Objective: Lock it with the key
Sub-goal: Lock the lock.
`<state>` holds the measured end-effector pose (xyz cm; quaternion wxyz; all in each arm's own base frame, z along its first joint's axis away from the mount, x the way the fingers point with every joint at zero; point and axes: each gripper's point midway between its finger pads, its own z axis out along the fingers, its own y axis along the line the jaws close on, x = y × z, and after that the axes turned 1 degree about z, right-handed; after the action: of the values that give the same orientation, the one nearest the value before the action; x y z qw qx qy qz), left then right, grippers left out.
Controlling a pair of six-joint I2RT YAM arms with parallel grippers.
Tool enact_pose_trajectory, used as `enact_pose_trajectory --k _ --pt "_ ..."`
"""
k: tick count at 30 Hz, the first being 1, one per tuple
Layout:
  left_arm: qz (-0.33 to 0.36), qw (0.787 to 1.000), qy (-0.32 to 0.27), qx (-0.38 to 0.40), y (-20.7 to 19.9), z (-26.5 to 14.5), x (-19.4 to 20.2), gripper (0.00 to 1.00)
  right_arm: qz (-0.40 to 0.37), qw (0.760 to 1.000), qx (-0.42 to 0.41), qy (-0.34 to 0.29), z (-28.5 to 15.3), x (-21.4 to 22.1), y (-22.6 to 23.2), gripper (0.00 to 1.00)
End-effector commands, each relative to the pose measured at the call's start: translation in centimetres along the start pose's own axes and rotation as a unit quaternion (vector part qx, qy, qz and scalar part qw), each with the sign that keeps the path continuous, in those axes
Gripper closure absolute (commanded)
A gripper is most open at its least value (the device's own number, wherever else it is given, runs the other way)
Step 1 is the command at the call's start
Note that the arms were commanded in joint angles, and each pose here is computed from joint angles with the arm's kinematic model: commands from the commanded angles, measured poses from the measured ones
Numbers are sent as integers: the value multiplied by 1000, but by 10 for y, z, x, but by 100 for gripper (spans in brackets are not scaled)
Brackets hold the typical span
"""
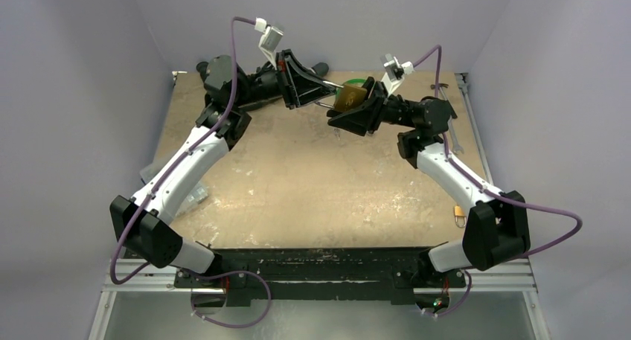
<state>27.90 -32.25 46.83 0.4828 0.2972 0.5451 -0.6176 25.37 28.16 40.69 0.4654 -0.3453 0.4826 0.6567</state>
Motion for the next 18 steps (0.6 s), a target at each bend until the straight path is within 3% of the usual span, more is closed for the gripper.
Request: enact_pose_trajectory --k 1,3,9,11,14,17,18 --pt "34 999 -34 17 -19 -2 -20 100 -39 999 -17 -25 10 -29 20 61" --pt "33 999 -30 18 -20 -4 -17 100 -39 999 -18 -26 11 -31 21 56" --pt "33 999 -19 10 -18 -8 -8 100 -42 999 -20 -27 12 -35 23 56" --pt "32 999 -18 7 -16 -8 -6 100 -43 999 -20 -26 12 -35 22 67" --pt "33 999 -19 4 -13 -8 -6 100 -41 999 -22 -24 12 -33 22 100" --pt "50 999 -1 10 -12 -8 2 98 -37 999 -23 -24 12 -34 24 100" --pt "57 998 12 4 -9 -10 5 89 -36 999 -24 -23 12 -34 25 100"
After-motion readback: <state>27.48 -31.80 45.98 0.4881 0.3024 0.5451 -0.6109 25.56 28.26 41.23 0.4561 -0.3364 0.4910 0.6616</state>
